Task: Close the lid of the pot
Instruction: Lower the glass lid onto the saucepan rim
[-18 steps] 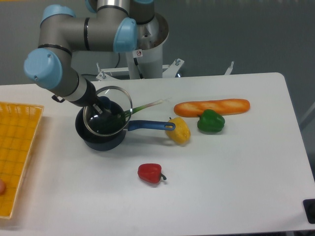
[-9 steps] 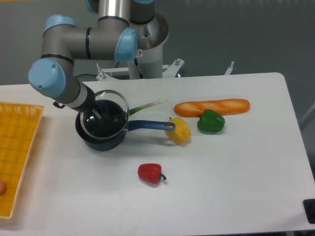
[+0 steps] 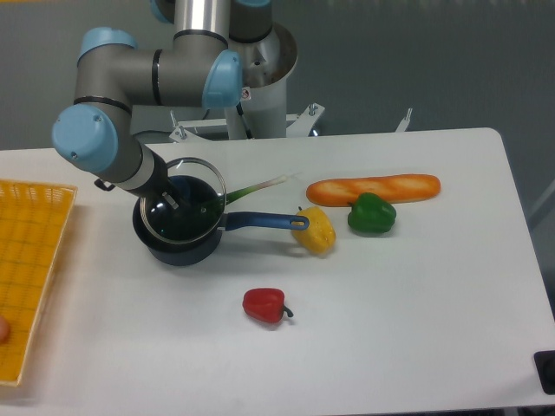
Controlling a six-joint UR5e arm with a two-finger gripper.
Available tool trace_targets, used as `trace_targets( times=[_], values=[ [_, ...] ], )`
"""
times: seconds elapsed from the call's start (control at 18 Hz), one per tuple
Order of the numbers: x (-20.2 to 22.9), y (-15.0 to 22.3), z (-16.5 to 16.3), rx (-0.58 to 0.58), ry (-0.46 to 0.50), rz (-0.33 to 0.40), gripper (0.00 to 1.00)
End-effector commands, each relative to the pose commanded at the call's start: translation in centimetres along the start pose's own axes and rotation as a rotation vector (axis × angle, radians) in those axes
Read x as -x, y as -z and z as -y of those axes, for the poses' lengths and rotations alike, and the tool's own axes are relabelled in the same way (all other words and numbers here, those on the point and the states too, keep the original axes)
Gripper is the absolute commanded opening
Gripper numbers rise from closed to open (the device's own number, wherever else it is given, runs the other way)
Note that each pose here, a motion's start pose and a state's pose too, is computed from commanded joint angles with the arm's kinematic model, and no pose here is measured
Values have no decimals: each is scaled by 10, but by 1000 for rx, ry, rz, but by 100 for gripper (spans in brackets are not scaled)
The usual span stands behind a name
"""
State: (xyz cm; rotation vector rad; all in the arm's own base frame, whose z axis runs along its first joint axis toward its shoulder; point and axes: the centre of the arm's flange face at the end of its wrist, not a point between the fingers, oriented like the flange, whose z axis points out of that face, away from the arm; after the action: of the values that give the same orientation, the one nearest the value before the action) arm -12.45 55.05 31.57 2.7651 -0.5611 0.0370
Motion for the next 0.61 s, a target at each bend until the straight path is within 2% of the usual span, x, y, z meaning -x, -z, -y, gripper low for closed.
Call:
trace_targets(
  times=[0.61],
  values=[
    [3, -5, 5, 8, 2, -5, 41]
  ],
)
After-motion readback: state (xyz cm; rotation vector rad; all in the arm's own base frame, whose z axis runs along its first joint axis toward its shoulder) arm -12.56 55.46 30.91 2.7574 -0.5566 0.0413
